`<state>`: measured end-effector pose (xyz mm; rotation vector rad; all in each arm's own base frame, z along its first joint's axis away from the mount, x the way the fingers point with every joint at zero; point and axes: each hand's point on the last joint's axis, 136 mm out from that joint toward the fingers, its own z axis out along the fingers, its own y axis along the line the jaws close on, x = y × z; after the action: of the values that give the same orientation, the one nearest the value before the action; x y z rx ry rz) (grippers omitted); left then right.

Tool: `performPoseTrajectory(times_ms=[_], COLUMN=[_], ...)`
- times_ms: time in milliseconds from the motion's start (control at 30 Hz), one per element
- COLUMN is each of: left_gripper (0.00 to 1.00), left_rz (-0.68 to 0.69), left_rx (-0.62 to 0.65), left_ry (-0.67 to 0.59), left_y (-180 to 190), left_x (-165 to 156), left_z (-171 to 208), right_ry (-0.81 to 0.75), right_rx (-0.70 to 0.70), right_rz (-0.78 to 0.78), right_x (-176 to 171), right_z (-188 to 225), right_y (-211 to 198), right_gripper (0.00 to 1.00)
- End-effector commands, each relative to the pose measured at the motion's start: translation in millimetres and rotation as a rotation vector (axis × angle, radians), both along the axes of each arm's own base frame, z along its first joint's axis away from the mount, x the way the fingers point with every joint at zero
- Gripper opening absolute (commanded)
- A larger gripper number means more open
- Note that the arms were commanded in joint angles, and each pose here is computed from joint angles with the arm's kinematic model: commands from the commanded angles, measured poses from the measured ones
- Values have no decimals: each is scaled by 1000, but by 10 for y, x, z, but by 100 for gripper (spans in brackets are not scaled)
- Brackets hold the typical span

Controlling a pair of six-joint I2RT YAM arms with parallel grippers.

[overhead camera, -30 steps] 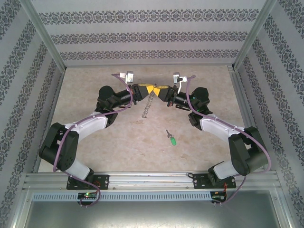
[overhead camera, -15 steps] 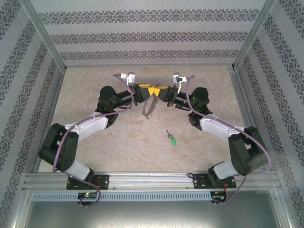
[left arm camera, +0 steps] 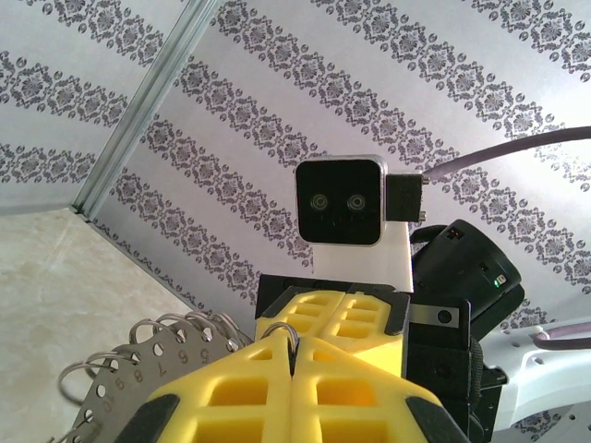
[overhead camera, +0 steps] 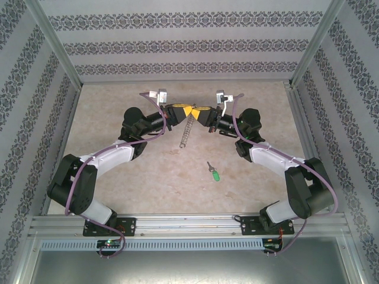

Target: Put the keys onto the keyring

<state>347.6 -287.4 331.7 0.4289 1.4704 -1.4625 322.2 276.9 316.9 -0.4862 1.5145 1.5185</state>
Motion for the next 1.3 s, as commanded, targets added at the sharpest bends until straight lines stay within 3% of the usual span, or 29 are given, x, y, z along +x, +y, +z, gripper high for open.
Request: performPoseTrajectory(times_ms=[0, 133, 200, 633, 1267], left_gripper=[0, 0, 0, 0, 0], left_rz=[-52, -76, -85, -203, -257], left_rx=[-25, 13, 45, 204, 217], left_ry=[-54, -84, -105, -197, -201], left_y=[-53, -77, -87, -168, -223], left_x=[-119, -170, -202, -332, -316], left_z=[119, 108, 88, -17, -1], right_ry=[-78, -61, -58, -7, 30], right_rx=[27, 48, 51, -72, -98], right_rz=[18, -27, -59, -56, 14], right_x=[-48, -22, -31, -249, -408], right_z=[216, 256, 277, 161, -65], right_y=[9, -184, -324, -436, -201], right_gripper=[0, 26, 30, 35, 37])
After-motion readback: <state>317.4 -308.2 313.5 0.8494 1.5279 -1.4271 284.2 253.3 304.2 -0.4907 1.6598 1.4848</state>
